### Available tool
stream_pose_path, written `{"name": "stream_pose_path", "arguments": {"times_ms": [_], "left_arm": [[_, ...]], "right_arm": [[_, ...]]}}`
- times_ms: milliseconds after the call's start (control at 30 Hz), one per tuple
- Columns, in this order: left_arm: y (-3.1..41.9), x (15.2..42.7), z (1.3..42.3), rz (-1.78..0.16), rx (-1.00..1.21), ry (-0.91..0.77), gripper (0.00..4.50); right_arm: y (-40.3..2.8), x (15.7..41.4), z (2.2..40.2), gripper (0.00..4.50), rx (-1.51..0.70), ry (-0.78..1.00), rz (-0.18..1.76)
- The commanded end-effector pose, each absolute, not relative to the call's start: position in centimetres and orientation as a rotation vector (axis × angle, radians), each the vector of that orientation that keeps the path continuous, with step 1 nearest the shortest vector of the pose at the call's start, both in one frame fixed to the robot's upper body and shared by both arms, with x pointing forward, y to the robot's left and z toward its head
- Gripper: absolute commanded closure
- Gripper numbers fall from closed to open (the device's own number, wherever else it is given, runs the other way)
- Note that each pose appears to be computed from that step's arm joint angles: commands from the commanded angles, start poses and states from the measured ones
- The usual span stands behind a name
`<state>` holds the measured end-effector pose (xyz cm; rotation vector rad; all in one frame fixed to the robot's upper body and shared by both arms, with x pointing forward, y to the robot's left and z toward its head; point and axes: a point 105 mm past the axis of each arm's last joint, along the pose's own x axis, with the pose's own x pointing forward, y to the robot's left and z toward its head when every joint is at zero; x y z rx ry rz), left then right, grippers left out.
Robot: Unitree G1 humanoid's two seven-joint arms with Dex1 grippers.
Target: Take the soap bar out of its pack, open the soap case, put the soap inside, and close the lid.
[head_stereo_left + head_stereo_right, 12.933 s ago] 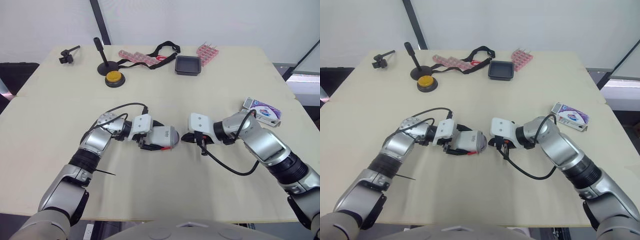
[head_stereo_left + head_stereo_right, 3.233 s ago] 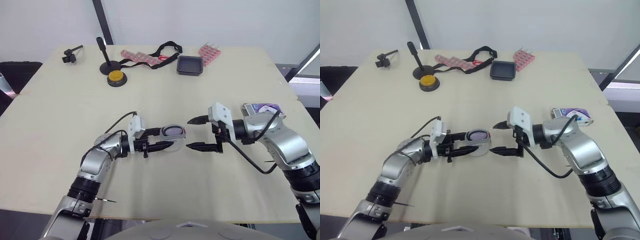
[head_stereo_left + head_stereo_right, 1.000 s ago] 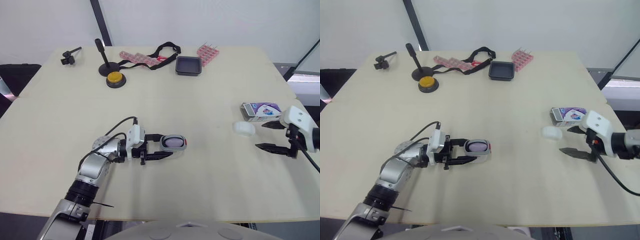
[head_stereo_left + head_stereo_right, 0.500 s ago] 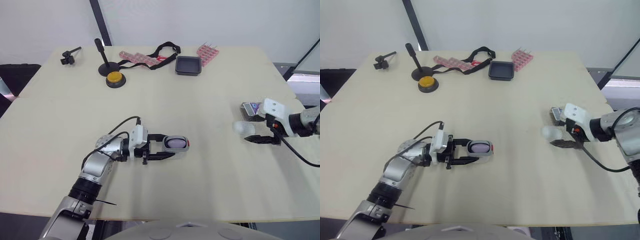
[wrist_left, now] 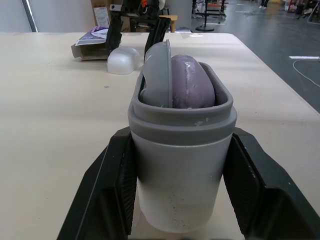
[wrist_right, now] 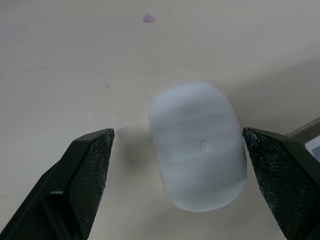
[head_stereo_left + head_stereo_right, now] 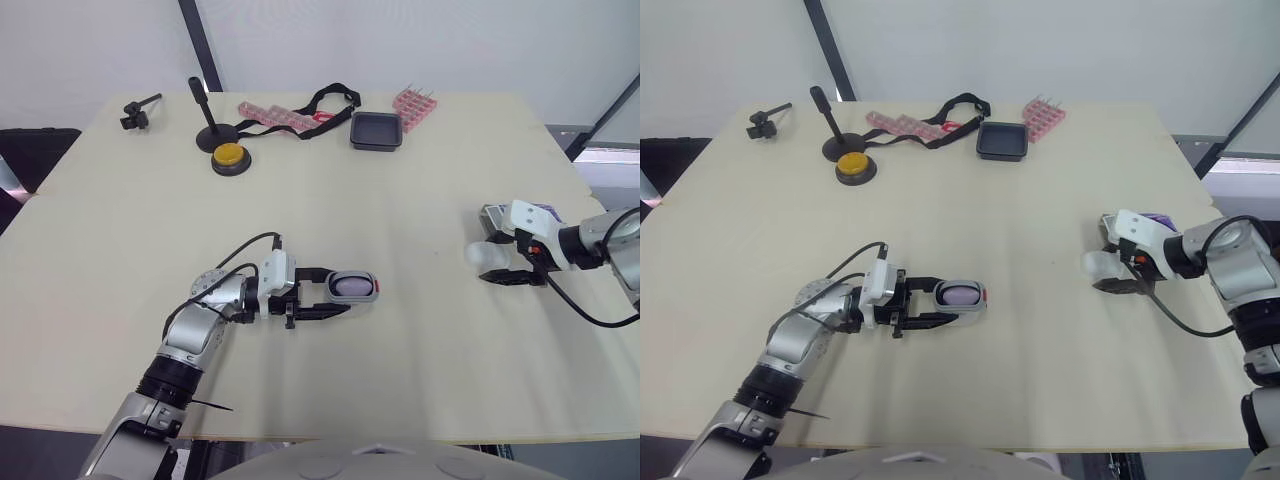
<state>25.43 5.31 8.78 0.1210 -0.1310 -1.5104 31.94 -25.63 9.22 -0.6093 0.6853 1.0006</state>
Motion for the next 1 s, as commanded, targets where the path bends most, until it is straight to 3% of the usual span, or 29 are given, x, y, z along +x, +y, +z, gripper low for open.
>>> {"name": "stream_pose_path", "arguments": {"times_ms": [33, 100, 267, 733, 1000], "left_arm": [[5.4, 25.4, 9.5, -1.506, 0.146, -0.162, 2.58], [5.4, 25.4, 9.5, -1.505, 0.146, -0.161, 2.58], [5.4, 25.4, 9.4, -1.503, 0.146, -0.158, 2.58], [5.4, 25.5, 9.3, -1.501, 0.144, -0.152, 2.58], [5.3, 25.5, 9.2, -1.496, 0.142, -0.151, 2.58]], "right_arm": [[-25.8, 32.5, 10.0, 0.06, -0.628, 0.666, 0.991], [-25.7, 32.6, 10.0, 0.06, -0.62, 0.664, 0.989], [-26.0, 32.6, 9.8, 1.53, -0.636, 0.676, 0.991], [-25.0, 32.2, 12.3, 1.53, -0.691, 0.859, 0.959], [-25.5, 32.5, 11.7, 1.53, -0.709, 0.931, 0.892]]}}
